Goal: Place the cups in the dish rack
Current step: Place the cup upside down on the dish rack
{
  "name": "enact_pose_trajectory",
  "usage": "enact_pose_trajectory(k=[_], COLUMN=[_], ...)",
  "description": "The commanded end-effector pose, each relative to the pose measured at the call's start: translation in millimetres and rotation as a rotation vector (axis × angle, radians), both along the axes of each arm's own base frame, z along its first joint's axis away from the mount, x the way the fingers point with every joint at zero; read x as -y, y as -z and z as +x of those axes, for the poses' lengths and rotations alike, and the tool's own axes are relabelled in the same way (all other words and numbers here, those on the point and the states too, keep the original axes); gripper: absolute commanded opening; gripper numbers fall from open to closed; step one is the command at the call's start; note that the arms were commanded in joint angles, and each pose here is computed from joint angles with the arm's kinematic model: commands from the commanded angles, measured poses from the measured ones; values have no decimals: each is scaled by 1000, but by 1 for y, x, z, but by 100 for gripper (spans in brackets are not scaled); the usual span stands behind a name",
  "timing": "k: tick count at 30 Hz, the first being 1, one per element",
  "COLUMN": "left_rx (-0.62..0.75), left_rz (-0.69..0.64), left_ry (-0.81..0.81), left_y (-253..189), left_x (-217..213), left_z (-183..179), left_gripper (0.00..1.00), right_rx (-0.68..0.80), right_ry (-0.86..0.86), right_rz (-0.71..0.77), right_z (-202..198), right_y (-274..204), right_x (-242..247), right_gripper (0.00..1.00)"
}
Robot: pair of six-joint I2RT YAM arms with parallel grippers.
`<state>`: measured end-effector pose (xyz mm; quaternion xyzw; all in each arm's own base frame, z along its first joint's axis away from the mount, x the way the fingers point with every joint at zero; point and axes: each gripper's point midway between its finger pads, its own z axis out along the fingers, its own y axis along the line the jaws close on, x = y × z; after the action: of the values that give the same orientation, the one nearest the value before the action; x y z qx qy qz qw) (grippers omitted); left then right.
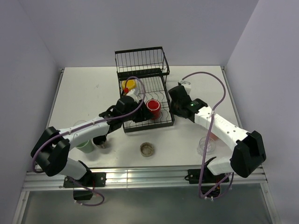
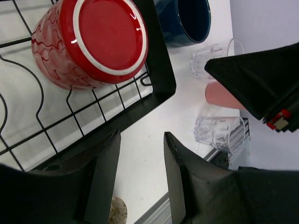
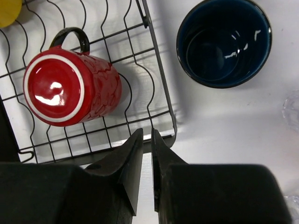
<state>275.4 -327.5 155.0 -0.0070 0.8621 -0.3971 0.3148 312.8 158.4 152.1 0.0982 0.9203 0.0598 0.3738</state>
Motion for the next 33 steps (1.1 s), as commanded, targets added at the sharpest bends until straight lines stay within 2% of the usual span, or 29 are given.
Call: enact_pose_trajectory(k=[1, 6, 18, 33], left_rx=[54, 40, 4, 44], left_rz=[-90, -97, -90, -205], left_ry=[-3, 22, 3, -84], left_y=[-21, -13, 19, 31], left_x=[20, 33, 45, 46], left_z=[14, 20, 34, 47], left_gripper=[48, 45, 42, 32], right_rx=[38, 3, -59, -123], right_ry=[13, 0, 0, -7], right_rz=[56, 79, 97, 97], right_z=[12, 15, 14, 5], right_y=[0, 21, 54, 82], right_x=[-7, -17, -24, -25], right_gripper=[18, 11, 0, 0])
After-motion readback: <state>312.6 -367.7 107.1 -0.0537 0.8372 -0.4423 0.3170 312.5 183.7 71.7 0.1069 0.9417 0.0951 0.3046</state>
